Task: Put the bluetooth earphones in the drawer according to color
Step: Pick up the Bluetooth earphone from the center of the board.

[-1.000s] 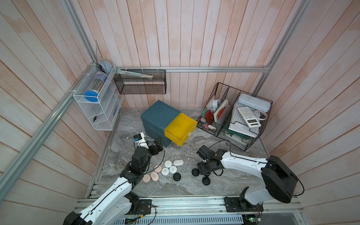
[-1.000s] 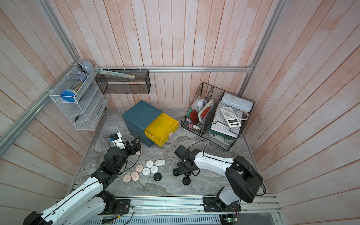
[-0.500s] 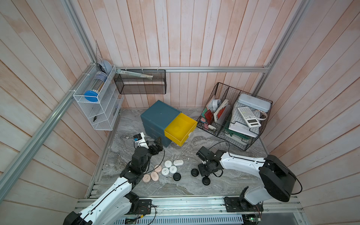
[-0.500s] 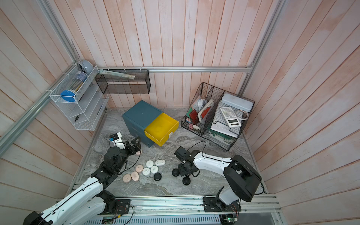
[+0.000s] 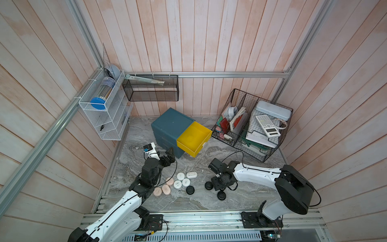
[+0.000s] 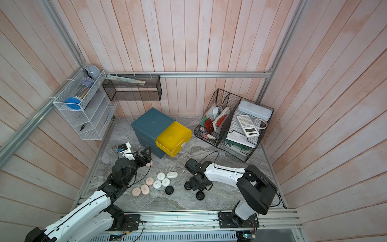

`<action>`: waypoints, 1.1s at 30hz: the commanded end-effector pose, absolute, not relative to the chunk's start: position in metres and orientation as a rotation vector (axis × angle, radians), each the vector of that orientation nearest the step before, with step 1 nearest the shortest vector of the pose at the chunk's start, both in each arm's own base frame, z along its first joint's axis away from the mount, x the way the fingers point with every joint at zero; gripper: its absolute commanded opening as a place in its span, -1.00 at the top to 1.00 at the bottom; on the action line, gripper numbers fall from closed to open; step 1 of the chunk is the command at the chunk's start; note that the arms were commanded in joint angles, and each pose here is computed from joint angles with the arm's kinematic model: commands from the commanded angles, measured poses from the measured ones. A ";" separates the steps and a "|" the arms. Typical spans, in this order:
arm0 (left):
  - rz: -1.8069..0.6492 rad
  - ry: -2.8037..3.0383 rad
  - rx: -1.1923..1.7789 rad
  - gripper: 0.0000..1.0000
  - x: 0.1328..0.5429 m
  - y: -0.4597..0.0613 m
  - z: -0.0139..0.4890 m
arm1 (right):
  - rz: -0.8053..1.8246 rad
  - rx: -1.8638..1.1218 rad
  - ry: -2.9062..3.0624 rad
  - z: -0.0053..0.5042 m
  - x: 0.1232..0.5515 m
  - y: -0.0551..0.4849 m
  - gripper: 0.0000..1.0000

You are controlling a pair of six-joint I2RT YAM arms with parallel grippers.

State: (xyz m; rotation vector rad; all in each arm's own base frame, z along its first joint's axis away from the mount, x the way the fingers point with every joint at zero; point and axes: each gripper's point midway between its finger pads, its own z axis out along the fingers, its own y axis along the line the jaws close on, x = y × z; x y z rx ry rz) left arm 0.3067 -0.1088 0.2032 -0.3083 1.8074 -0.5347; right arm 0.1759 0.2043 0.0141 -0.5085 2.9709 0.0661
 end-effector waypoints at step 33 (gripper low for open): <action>-0.526 1.789 -0.295 -1.00 0.307 -0.109 0.213 | -0.014 -0.400 2.862 0.040 0.221 0.200 0.25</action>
